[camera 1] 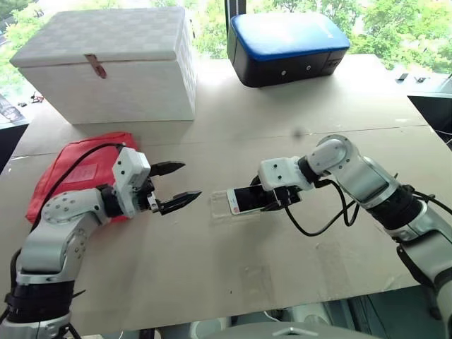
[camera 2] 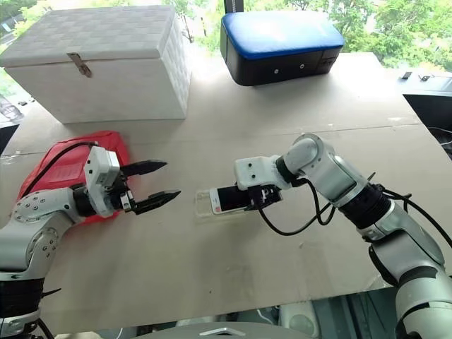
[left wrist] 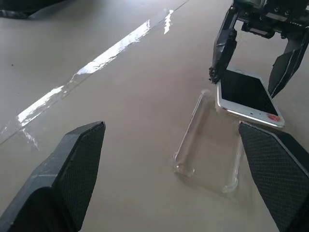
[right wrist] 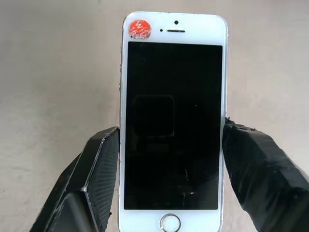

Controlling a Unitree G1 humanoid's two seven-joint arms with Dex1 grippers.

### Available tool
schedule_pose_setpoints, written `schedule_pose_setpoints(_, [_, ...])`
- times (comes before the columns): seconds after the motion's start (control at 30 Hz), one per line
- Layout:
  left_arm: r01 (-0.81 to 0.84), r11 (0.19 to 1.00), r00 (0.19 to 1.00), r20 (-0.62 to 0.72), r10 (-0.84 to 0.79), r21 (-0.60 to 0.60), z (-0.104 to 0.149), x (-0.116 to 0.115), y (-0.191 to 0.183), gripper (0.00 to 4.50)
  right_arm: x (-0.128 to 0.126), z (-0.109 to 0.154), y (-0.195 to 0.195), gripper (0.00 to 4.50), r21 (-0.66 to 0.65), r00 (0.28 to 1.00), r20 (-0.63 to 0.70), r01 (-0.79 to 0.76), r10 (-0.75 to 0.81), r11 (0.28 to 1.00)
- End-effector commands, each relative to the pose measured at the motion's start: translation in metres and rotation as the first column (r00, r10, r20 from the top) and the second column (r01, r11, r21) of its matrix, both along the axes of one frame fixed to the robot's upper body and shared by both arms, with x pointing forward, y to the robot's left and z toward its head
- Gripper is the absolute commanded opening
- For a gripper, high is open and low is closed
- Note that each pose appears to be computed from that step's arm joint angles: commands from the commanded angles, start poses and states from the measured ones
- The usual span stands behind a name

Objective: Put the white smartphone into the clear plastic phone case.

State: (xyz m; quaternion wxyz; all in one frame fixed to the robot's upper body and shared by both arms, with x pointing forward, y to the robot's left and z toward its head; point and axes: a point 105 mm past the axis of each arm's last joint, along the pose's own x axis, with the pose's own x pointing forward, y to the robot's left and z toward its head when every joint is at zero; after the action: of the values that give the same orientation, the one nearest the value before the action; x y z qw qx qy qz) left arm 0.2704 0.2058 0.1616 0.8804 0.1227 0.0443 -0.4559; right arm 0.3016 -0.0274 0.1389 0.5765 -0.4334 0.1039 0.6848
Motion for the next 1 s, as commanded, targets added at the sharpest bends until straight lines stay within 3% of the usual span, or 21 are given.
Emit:
schedule_pose_setpoints(0.03, [0.011,0.999,0.998,0.066,-0.013,0.032,0.01,-0.004,-0.002,4.5,0.007,-0.002,0.003,2.8,-0.034,0.999,0.041,-0.006,0.007,0.999])
schedule_pose_setpoints(0.33, [-0.001,1.0,0.997,0.078,-0.002,0.031,0.01,-0.005,-0.002,4.5,0.02,-0.008,0.004,2.8,-0.065,0.998,0.005,0.066,-0.065,0.996])
schedule_pose_setpoints(1.0, [-0.003,1.0,0.997,0.073,0.002,0.02,0.001,-0.004,0.0,4.5,0.022,-0.008,0.005,2.8,-0.117,0.992,0.033,0.127,-0.125,0.985])
